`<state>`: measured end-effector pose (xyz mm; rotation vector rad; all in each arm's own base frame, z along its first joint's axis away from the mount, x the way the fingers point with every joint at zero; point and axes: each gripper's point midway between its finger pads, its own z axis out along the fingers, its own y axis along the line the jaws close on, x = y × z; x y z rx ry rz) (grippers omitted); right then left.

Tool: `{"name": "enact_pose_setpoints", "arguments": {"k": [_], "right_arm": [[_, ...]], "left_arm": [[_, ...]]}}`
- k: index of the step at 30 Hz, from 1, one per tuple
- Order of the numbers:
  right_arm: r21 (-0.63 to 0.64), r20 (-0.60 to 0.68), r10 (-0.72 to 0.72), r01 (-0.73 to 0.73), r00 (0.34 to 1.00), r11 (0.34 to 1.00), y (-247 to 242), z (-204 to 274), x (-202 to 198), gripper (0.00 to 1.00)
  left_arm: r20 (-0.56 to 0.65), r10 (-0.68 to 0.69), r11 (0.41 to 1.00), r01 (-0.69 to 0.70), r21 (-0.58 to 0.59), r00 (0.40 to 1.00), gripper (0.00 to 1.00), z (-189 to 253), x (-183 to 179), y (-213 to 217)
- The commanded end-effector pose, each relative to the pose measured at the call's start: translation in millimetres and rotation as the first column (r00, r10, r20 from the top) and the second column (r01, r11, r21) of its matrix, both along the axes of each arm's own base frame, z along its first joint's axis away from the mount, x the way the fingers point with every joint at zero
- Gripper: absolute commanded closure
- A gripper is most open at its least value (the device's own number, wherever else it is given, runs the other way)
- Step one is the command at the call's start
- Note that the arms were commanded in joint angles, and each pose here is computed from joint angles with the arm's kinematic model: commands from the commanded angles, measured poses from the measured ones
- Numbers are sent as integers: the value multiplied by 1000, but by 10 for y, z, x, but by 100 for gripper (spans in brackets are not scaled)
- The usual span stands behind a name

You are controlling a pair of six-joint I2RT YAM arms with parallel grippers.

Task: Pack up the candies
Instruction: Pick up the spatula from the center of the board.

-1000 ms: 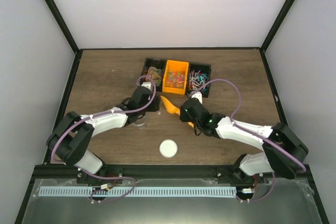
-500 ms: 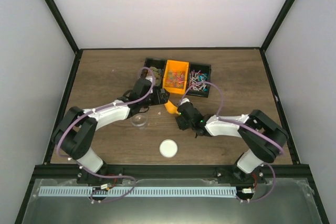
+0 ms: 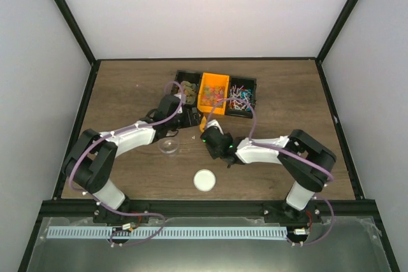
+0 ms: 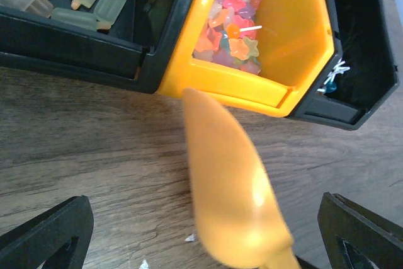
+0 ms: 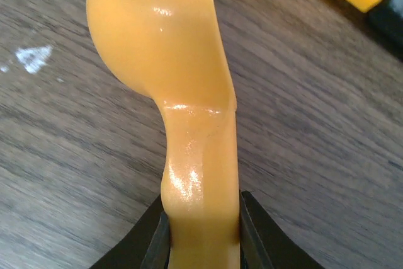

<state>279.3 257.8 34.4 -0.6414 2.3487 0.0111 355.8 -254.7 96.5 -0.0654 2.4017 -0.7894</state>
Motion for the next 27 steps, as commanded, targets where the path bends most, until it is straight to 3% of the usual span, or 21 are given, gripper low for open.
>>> {"name": "enact_pose_setpoints", "arguments": {"k": [1, 6, 11, 13, 17, 18, 20, 27], "right_arm": [[-144, 103, -91, 105, 990, 984, -32, 114, 64, 96], [-264, 175, -138, 181, 975, 947, -104, 265, -75, 95], [-369, 339, -147, 275, 929, 888, -320, 531, -216, 95], [-399, 425, -146, 330, 893, 855, -452, 634, -191, 95], [-422, 653, -99, 469, 751, 776, -779, 910, -243, 95], [-373, 690, -141, 516, 710, 772, -916, 1012, -305, 95], [-390, 716, -85, 498, 693, 774, -879, 1001, -338, 95], [-390, 738, -23, 455, 674, 801, -635, 955, -367, 95]], "left_arm": [[51, -7, 998, 10, -64, 999, 0, 325, 71, -78], [93, 3, 995, 6, -96, 996, 0, 590, 111, -26], [119, 55, 988, -37, -148, 991, 0, 826, 184, 284], [114, 38, 985, -18, -171, 993, 0, 865, 167, 340], [115, -22, 985, 41, -165, 993, 0, 857, 91, 311], [111, -31, 985, 49, -164, 993, 0, 833, 75, 307], [103, -55, 984, 71, -163, 993, 0, 789, 40, 291], [80, -78, 981, 90, -169, 994, 0, 670, -9, 287]]}}
